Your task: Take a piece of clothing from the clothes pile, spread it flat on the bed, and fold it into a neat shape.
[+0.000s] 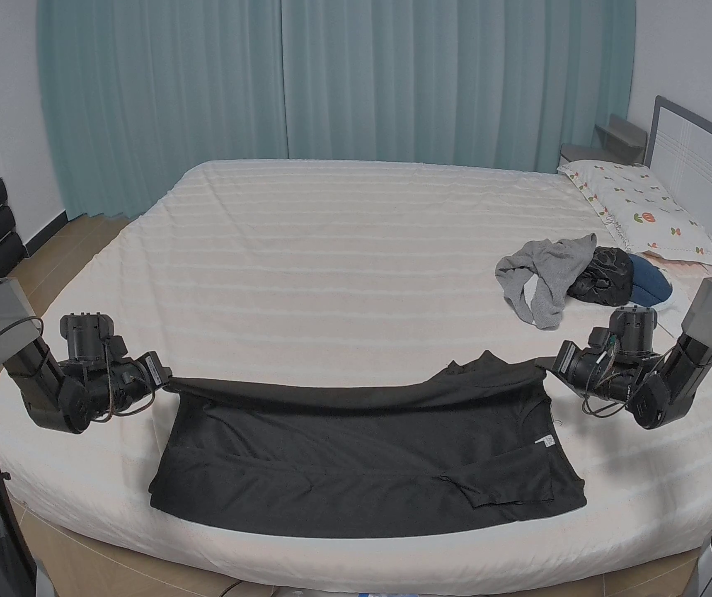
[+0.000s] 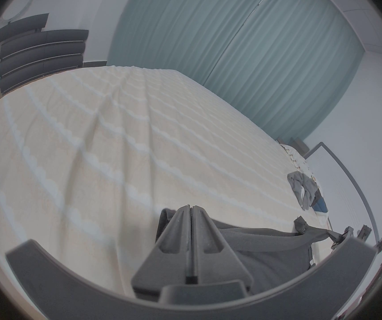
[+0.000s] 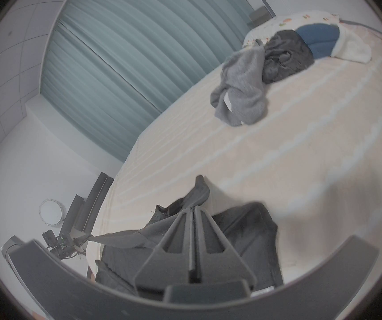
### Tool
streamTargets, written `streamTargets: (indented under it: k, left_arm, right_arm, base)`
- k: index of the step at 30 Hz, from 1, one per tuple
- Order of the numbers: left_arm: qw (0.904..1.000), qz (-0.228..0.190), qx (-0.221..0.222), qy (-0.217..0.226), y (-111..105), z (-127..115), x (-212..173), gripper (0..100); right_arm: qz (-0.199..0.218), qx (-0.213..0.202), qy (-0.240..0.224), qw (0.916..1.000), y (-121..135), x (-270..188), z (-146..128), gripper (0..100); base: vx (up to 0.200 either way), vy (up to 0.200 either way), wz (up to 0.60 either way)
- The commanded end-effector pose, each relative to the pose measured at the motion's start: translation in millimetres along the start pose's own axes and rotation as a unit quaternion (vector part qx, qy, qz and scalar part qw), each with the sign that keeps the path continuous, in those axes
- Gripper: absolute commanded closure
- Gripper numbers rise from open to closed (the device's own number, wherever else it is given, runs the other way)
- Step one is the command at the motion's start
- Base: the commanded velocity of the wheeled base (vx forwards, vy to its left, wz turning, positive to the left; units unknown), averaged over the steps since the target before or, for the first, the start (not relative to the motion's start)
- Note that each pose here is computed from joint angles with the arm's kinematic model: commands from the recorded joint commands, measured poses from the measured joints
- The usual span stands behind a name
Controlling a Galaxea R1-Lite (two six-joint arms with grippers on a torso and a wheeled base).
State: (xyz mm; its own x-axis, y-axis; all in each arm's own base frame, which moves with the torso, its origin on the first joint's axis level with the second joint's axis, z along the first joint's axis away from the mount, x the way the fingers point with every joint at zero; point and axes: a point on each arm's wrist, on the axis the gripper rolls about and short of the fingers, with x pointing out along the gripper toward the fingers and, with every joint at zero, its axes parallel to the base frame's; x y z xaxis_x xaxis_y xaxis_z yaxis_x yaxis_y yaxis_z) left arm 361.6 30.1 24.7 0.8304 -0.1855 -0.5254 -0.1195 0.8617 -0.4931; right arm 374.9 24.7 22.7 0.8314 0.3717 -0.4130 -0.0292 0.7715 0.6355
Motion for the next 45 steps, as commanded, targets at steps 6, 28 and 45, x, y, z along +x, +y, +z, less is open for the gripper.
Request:
streamTargets:
  k: [6, 28, 45]
  left_arm:
    - [0.9989, 0.018, 0.012, 0.041, 12, -31, -18, 100]
    - [0.9966, 0.017, -0.007, 0.08, 32, -67, -38, 100]
    - [0.9961, 0.018, 0.007, 0.086, 37, -78, -31, 0]
  right_arm:
    - [-0.008, -0.009, 0.06, 0.9981, -20, -31, -30, 100]
    - [-0.038, -0.057, 0.129, 0.9892, -50, -59, -76, 100]
    - [-0.02, -0.066, 0.092, 0.9934, -42, -57, -63, 0]
  base:
    - [0.0, 0.0, 0.0]
    - [0.0, 0.0, 0.0]
    - [0.0, 0.0, 0.0]
